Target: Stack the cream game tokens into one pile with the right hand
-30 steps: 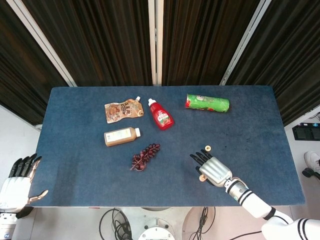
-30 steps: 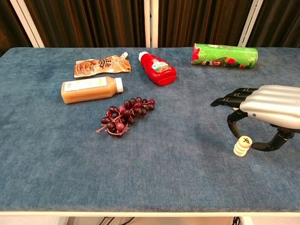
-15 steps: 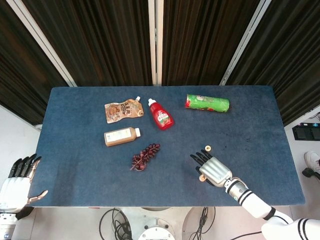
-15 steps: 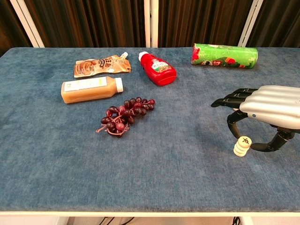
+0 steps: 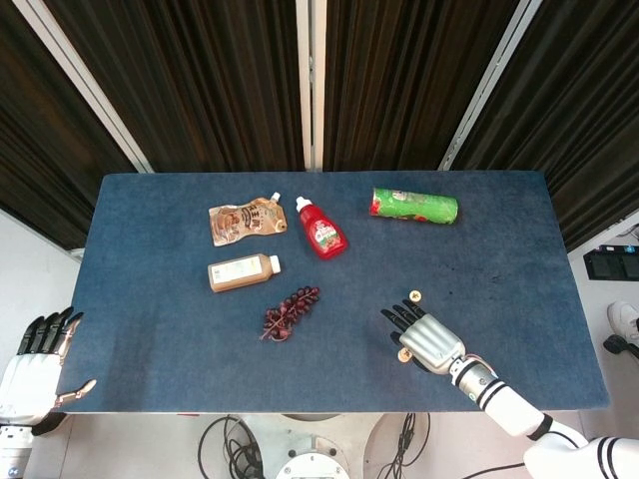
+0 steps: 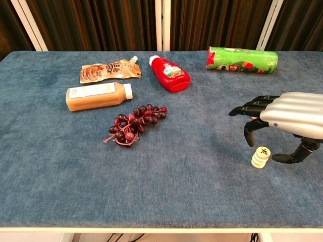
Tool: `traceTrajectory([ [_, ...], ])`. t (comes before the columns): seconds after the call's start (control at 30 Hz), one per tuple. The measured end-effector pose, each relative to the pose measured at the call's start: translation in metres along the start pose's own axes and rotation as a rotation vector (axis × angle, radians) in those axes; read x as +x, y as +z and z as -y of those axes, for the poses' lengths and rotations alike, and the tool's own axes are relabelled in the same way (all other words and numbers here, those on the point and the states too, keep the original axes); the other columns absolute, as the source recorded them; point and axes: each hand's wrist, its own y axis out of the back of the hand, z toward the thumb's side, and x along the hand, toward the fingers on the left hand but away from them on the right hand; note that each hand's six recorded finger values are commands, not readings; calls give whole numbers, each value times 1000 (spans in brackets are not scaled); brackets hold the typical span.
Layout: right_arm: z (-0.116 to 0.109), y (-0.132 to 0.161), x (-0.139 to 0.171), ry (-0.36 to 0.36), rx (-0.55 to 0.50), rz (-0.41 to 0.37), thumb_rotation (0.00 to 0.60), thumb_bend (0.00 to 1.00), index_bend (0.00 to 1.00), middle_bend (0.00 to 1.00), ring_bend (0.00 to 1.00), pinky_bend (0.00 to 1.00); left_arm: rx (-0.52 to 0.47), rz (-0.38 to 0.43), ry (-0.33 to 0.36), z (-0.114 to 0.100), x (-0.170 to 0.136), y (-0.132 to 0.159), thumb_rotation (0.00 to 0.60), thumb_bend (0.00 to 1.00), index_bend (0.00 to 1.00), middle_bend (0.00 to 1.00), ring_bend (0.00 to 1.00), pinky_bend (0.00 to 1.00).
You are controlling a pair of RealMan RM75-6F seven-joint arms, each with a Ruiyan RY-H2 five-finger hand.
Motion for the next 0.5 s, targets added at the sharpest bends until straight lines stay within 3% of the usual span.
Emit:
traceTrajectory([
  [0.37,-37,-29,3,-115,-108,79,600,238,366,27,0,0,-5,10,6,-2,1,2,600,114,0,0,0,0],
  [0.5,-33,-56,-7,-132,-83,150,600,238,352,27,0,0,-7,21,13,-2,2,4,600,113,0,0,0,0],
])
